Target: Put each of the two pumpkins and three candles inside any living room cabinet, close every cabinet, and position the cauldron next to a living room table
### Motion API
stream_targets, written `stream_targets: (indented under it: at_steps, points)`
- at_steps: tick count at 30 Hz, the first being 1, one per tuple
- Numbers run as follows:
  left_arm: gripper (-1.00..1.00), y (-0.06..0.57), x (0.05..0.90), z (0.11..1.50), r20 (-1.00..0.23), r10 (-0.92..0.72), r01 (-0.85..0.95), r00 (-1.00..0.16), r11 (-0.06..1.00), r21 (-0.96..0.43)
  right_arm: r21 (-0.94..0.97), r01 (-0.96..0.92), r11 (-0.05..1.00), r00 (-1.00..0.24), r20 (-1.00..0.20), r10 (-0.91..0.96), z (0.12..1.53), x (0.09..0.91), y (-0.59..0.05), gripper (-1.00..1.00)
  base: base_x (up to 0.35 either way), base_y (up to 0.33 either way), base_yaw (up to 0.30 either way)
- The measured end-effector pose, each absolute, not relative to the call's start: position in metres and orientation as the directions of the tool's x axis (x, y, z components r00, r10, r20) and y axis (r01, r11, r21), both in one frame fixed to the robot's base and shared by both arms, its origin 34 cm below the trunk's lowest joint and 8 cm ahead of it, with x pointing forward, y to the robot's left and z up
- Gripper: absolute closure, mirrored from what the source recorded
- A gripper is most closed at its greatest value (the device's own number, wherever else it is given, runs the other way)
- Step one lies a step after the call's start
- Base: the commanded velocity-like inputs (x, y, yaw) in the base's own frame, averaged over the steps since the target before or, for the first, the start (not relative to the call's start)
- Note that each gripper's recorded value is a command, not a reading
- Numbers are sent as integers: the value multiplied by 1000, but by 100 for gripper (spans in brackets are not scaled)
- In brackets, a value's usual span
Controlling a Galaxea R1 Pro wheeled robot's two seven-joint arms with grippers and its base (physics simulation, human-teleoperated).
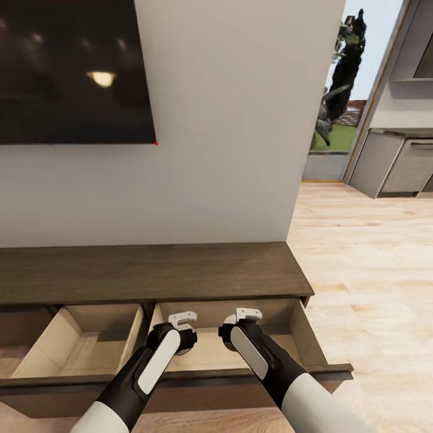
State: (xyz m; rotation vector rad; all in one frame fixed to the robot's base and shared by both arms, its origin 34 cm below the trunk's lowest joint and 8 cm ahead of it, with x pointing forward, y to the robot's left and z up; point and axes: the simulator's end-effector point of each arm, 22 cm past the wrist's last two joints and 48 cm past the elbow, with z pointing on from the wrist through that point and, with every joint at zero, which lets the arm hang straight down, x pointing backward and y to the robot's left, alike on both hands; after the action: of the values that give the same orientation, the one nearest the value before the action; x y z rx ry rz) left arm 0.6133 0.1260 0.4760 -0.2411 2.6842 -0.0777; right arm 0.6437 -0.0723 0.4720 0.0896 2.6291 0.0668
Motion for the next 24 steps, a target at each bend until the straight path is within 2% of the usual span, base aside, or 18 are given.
stream_targets:
  at_steps: [19, 24]
  points:
    - [100, 124, 612, 463, -434, -184, -155, -882, 983, -101, 64, 51, 997, -870, -488, 76, 455, 640, -72, 100, 0, 0, 0]
    - [100, 124, 612, 463, -434, -181, -153, -883, 983, -100, 64, 51, 997, -870, -488, 76, 455, 640, -72, 100, 126, 0, 0]
